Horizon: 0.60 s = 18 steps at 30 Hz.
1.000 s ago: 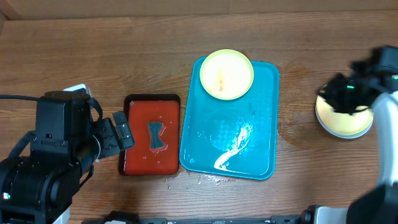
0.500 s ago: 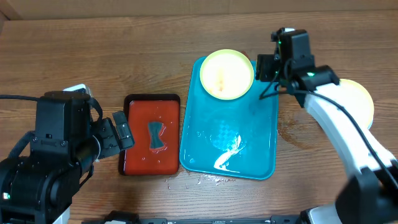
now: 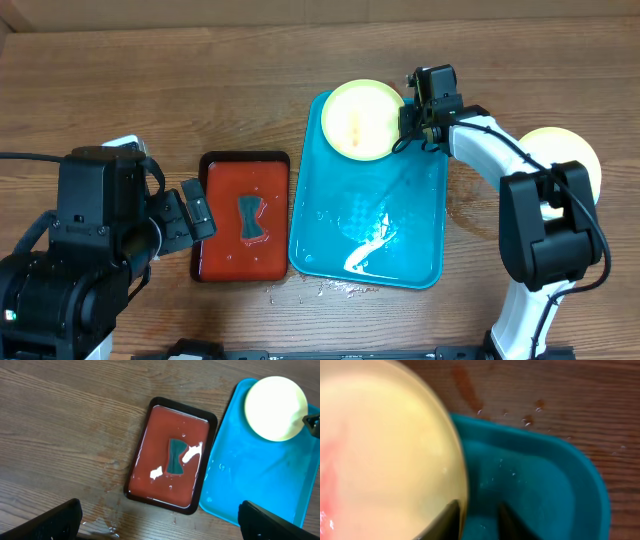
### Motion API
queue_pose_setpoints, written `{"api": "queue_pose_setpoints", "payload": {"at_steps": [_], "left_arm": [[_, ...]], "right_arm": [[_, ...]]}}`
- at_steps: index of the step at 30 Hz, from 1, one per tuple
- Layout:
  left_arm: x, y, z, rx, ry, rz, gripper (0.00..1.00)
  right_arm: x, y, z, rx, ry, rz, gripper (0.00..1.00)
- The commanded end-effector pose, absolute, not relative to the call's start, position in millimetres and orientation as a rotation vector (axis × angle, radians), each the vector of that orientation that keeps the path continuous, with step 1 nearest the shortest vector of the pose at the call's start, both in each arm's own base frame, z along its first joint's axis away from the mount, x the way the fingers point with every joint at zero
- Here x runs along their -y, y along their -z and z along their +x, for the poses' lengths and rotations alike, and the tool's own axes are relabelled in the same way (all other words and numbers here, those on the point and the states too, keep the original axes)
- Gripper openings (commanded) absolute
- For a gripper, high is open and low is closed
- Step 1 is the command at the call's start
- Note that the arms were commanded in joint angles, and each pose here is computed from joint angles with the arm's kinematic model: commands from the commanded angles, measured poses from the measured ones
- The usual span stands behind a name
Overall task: Clean dirty plates on tray and stack at the side
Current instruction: 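Grasp the remaining yellow plate rim and drag it to tray center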
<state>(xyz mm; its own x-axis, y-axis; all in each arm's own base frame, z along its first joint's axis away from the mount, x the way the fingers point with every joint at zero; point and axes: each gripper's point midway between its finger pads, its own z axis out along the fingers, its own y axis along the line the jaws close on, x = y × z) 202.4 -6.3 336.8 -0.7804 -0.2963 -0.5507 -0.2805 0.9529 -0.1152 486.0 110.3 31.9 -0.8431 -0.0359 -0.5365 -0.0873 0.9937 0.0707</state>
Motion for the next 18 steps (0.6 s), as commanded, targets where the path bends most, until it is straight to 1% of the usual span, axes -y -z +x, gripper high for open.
{"api": "queue_pose_setpoints", "payload": {"at_steps": [1,2,3,5,6,7,8,9,10,12,14,18], "left_arm": [[4.7,-339.3,201.5,-2.5,0.026,-0.412,1.0],[4.7,-339.4,201.6,-2.5,0.026,-0.412,1.0],[4.7,-339.4,201.6,-2.5,0.026,-0.412,1.0],[4.7,-339.4,201.6,-2.5,0.026,-0.411,1.0],[4.7,-339.4,201.6,-2.5,0.026,-0.412,1.0],[4.7,-339.4,201.6,-2.5,0.026,-0.412,1.0],[4.7,-339.4,201.6,-2.5,0.026,-0.412,1.0],[4.7,-339.4,201.6,-2.5,0.026,-0.412,1.0],[4.7,-339.3,201.5,-2.5,0.026,-0.412,1.0],[4.7,-339.3,201.5,-2.5,0.026,-0.412,1.0],[4.7,-339.3,201.5,-2.5,0.026,-0.412,1.0],[4.7,-339.4,201.6,-2.5,0.026,-0.412,1.0]], "right_arm": [[-117.8,-39.1,490.0,-2.554,-0.184,-0.106,0.18],[-119.9,-38.8,488.9,-2.558,-0.2,-0.111,0.36],[-121.9,-37.3,486.2,-2.57,-0.217,-0.116,0.48],[-124.3,-32.4,482.1,-2.59,-0.245,-0.101,0.51],[-123.9,-30.4,481.1,-2.596,-0.247,-0.088,0.49],[-123.6,-26.6,480.4,-2.604,-0.244,-0.088,0.37],[-123.6,-23.6,479.8,-2.61,-0.243,-0.088,0.28],[-122.9,-16.8,477.1,-2.631,-0.24,-0.085,0.09],[-122.2,-14.6,474.2,-2.645,-0.237,-0.084,0.04],[-120.9,-16.3,468.6,-2.669,-0.234,-0.078,0.04],[-117.9,-28.9,464.3,-2.682,-0.24,-0.03,0.04],[-114.3,-81.5,456.0,-2.637,-0.253,-0.009,0.04]]}}
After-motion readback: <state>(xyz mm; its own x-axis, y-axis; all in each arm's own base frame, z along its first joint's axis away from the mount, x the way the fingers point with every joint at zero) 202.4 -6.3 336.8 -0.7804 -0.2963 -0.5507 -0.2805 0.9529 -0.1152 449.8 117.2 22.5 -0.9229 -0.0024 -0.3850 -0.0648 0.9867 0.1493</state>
